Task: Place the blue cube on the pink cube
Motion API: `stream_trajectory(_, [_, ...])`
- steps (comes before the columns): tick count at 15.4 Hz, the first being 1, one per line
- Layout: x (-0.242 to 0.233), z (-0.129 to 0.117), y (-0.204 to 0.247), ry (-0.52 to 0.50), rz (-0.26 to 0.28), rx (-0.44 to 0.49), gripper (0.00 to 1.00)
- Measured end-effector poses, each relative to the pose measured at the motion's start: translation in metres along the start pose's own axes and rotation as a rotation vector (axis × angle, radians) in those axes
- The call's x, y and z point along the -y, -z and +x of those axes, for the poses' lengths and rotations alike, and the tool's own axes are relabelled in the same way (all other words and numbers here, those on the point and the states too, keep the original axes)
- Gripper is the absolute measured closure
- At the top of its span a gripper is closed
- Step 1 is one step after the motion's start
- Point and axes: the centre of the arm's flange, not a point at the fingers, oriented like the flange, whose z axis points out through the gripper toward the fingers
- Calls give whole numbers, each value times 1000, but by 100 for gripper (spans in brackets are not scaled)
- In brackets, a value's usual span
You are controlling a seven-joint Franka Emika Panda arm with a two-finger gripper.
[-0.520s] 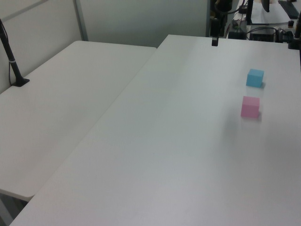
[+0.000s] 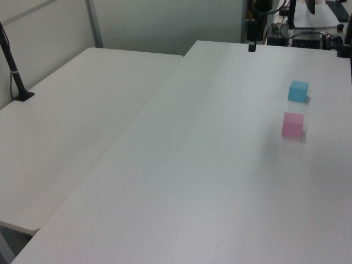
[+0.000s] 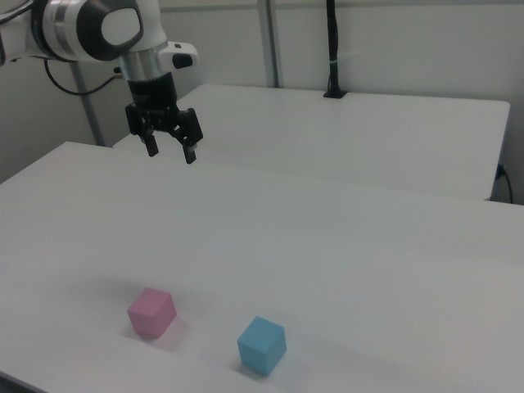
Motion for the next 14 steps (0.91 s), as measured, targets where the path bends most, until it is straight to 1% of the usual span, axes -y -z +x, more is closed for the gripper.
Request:
stream_trajectory(9, [-6, 0, 1, -10, 0, -1, 0])
stream_trajectory(14, [-32, -2, 0, -45, -2, 0, 0])
